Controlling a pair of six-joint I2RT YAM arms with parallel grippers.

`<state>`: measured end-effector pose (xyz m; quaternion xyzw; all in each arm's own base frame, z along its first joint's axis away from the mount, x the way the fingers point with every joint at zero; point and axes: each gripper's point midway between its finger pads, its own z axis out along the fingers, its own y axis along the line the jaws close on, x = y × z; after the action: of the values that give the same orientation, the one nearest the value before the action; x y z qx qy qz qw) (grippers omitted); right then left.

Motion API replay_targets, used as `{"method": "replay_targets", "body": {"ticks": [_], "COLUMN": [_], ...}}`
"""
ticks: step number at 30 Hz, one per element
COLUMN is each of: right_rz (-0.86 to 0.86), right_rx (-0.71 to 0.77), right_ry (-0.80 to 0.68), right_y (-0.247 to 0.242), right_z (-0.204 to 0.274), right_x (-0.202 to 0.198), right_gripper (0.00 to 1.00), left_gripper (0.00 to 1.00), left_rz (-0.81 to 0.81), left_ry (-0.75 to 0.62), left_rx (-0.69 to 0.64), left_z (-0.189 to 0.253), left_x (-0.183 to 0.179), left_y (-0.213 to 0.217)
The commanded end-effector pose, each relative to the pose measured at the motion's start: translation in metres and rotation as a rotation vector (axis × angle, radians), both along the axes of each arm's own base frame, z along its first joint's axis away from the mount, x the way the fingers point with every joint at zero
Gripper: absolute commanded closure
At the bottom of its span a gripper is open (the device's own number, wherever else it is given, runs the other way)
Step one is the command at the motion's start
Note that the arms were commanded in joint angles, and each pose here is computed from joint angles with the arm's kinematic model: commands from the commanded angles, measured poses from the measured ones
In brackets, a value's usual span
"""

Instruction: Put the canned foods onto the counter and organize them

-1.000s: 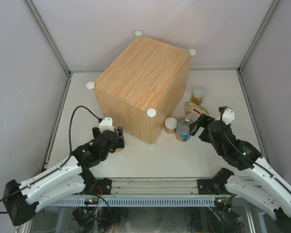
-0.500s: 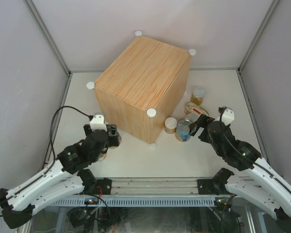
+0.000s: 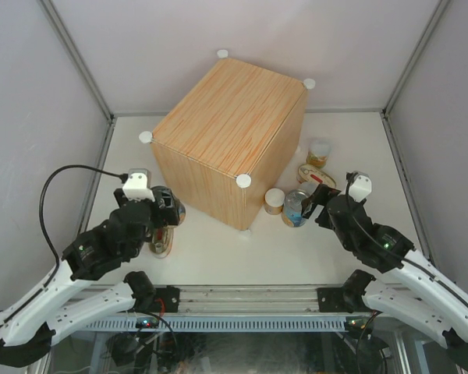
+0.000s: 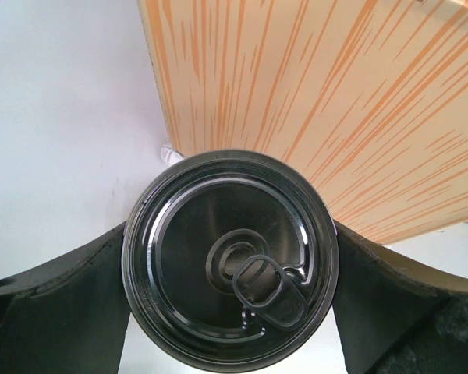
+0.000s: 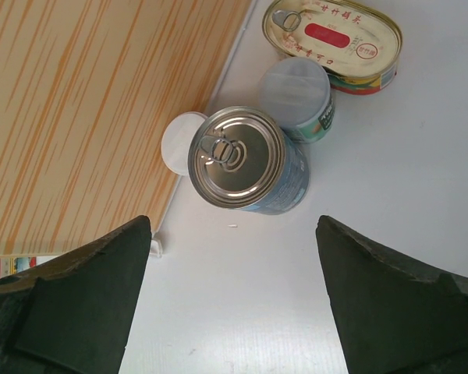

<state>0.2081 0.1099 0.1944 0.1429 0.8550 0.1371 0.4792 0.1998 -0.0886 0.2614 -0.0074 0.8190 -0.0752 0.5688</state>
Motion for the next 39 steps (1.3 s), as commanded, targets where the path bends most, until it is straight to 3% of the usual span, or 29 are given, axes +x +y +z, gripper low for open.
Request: {"method": "replay_targets", "body": {"ticks": [1, 11, 17, 28, 39], "right_rz": [-0.011, 0.013, 0.028, 0.025, 0.037], "right_rx": [0.023, 0.011, 0.018, 0.023, 0.041], "right_ry": [-0.044, -0.039, -0.051, -0.056, -0.076], "right_y": [0.005, 0.006, 0.008, 0.005, 0.008], "right_z": [0.010, 0.006, 0.010, 0.023, 0.036], "right_x": [0.006, 0.003, 0.004, 0.001, 0.001], "right_gripper": [0.14, 0.14, 0.14, 0.16, 0.17], "left_gripper": [1.00, 1.00, 1.00, 1.00, 1.00], "left_rz": [0.045, 0.052, 0.052, 0.055, 0.048], "left_ry": [-0.182, -0.255, -0.332, -0.452, -0.490], "left_rx": [-0.153, -0.165, -0.144, -0.056, -0.079], "left_z": [0.081, 0.131, 0.190, 0.275, 0.313], "left_x": [0.002, -0.007, -0.001, 0.025, 0.067], "left_y": [0.011, 0.030, 0.031, 0.009, -0.017]}}
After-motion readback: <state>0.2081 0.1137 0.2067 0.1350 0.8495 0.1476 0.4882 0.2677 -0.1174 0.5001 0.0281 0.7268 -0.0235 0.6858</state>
